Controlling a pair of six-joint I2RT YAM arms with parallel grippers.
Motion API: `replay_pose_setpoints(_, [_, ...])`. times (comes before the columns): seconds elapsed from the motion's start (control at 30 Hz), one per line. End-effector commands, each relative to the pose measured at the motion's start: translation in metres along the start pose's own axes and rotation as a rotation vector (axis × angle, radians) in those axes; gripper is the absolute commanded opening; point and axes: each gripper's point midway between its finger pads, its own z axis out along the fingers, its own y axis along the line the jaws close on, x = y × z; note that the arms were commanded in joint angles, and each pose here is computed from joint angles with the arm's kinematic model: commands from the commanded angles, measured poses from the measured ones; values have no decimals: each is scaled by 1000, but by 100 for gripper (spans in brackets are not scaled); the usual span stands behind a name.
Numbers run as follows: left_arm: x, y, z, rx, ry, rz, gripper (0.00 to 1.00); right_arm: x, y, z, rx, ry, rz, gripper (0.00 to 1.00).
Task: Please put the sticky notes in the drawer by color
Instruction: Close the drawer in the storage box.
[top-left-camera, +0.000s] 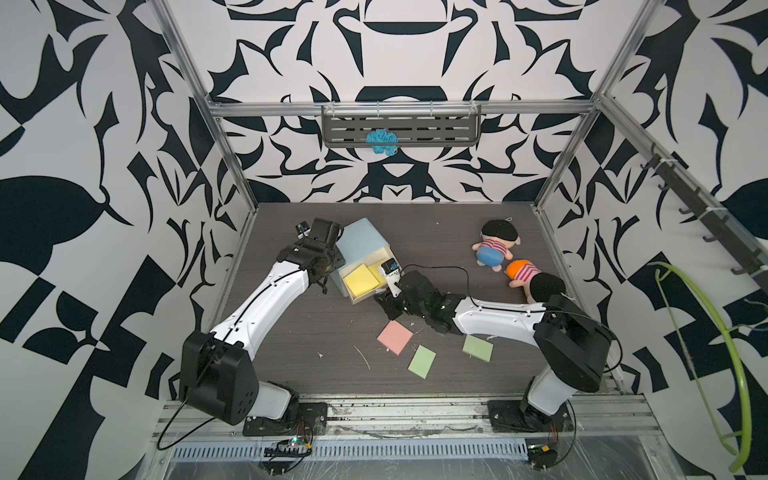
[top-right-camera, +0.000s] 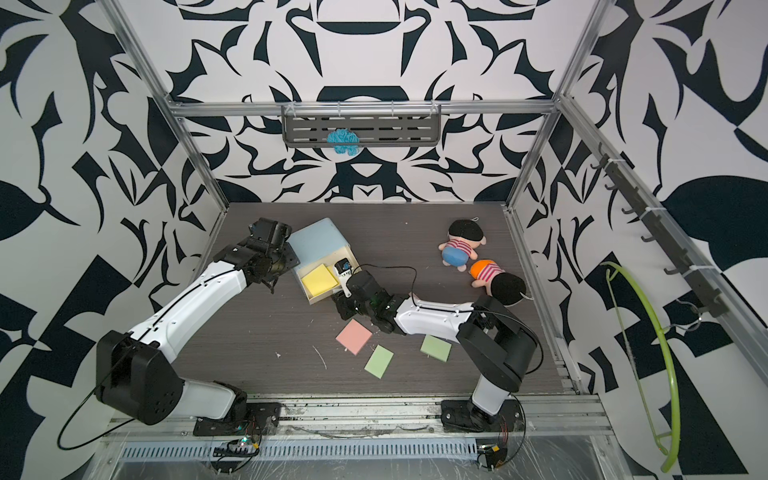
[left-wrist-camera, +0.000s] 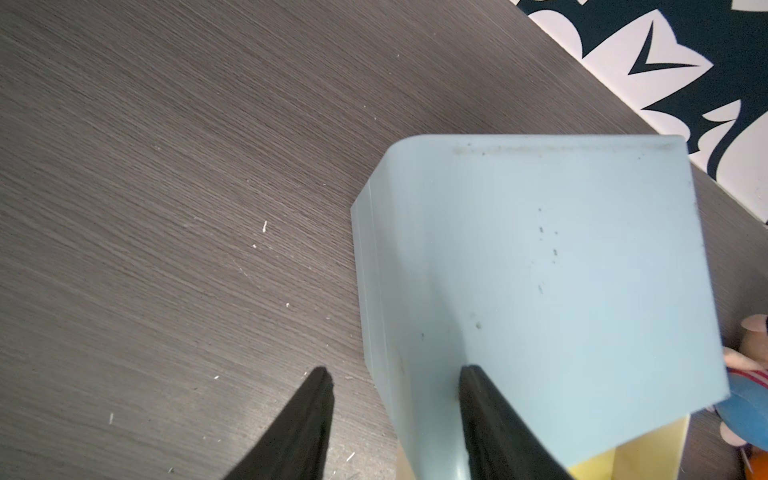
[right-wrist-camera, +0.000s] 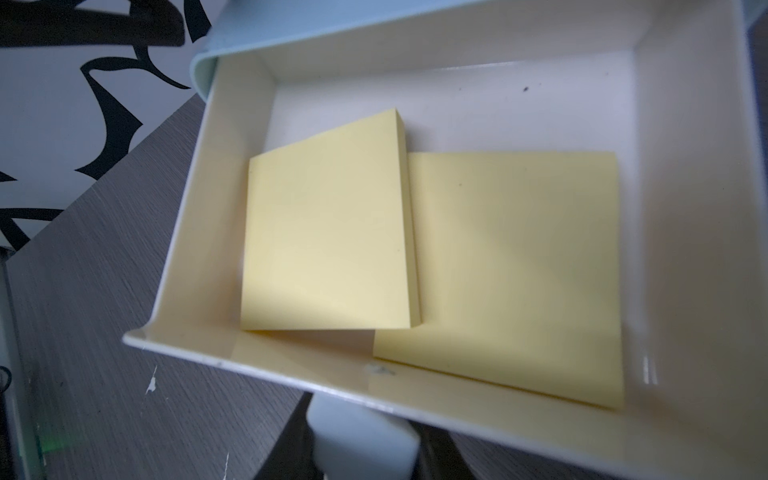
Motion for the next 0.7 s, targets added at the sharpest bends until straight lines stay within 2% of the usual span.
replay_pose_setpoints(0.0, [25,26,7,-91,86,51,54,-58,10,-18,-10,-152,20,19])
replay_pose_setpoints(0.4, [29,21,13,-70,112,89,53,-81,10,-30,35,-124,34,19])
replay_pose_setpoints(0.67, [37,14,17,-29,148,121,52,-92,10,-12,49,-82,-17,20])
